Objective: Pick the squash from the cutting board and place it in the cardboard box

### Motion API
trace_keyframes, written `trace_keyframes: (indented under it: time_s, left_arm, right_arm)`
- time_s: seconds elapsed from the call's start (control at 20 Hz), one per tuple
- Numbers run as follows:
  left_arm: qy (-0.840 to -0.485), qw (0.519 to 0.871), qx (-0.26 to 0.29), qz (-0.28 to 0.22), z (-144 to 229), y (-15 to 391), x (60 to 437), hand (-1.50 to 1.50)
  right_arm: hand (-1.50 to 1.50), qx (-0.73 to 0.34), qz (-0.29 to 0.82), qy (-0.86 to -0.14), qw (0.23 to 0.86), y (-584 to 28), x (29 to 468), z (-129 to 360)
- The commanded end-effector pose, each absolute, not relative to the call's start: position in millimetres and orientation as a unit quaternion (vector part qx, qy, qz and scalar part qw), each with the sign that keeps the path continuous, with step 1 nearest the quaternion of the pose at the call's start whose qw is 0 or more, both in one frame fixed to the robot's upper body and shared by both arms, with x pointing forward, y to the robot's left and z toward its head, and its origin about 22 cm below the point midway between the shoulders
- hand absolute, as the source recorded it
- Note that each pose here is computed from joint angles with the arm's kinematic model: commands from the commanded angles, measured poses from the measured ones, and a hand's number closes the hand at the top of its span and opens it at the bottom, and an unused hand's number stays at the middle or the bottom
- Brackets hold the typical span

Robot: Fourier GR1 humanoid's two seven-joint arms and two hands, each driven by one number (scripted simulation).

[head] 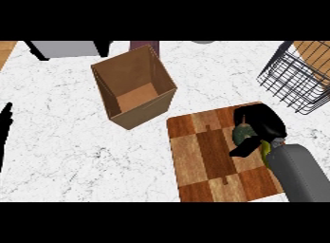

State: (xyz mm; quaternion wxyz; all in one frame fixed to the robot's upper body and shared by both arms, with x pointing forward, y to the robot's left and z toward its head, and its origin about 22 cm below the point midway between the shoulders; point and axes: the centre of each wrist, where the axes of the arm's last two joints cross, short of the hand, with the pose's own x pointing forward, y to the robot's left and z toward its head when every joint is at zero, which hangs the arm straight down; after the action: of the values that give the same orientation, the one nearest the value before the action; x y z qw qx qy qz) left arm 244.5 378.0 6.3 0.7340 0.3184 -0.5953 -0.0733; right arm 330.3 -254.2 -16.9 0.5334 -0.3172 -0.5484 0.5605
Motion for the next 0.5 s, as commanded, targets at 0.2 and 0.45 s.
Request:
trace_keyframes:
  time_s: [0.2,0.45]
  left_arm:
    - [-0.592,0.734,0.324,-0.075,7.5,383.9,234.8,0.00]
    - [-0.604,0.728,0.310,-0.090,11.8,370.0,247.3,0.00]
  right_arm:
    - [1.50,-0.497,0.368,-0.547,0.564,-211.4,309.0,28.4]
    - [1.50,-0.518,0.338,-0.614,0.491,-156.9,273.8,89.9]
